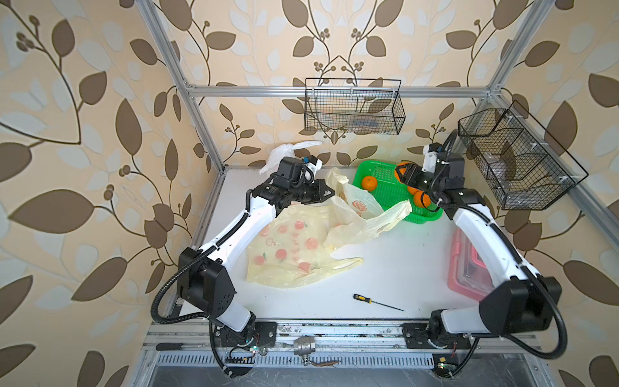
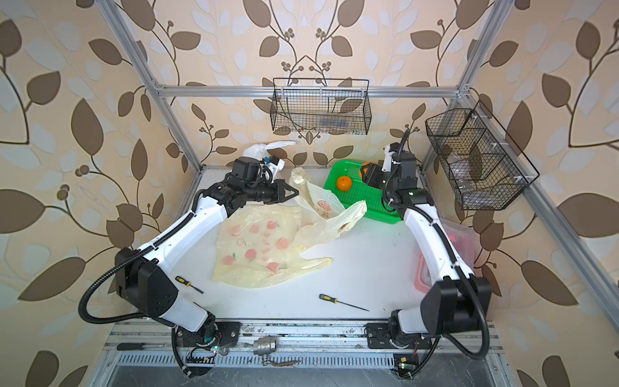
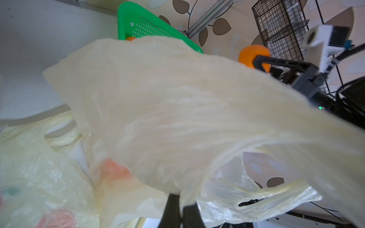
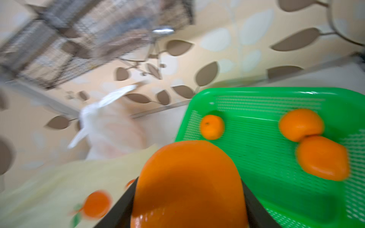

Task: Place the oranges into plastic bags & tie knots
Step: Pick up the orange from the basket, then place the orange in the plastic bag.

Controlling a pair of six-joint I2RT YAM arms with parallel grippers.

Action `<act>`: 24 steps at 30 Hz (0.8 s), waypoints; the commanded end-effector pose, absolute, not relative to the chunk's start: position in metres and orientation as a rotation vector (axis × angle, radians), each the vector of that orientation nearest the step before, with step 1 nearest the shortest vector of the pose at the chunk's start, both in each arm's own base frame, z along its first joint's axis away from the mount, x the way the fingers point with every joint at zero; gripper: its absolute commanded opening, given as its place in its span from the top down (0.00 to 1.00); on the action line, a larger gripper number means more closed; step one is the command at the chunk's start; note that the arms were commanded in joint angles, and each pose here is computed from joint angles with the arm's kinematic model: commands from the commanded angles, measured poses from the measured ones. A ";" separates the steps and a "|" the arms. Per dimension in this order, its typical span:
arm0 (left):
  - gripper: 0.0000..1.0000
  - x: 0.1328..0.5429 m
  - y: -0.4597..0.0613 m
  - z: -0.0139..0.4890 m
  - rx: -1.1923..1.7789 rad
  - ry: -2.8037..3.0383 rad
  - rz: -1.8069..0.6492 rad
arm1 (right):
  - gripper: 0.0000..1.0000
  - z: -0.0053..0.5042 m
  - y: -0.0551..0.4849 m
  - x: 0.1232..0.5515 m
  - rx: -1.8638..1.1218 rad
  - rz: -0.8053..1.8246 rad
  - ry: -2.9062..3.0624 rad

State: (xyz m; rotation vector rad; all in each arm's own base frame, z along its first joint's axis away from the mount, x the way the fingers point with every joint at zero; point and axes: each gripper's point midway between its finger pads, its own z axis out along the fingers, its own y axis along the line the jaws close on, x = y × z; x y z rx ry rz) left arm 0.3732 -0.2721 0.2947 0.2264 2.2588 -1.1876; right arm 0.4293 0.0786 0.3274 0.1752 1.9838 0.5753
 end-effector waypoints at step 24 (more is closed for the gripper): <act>1.00 0.378 -0.270 0.313 0.254 2.178 -1.158 | 0.09 0.301 0.249 0.390 -0.280 0.827 2.153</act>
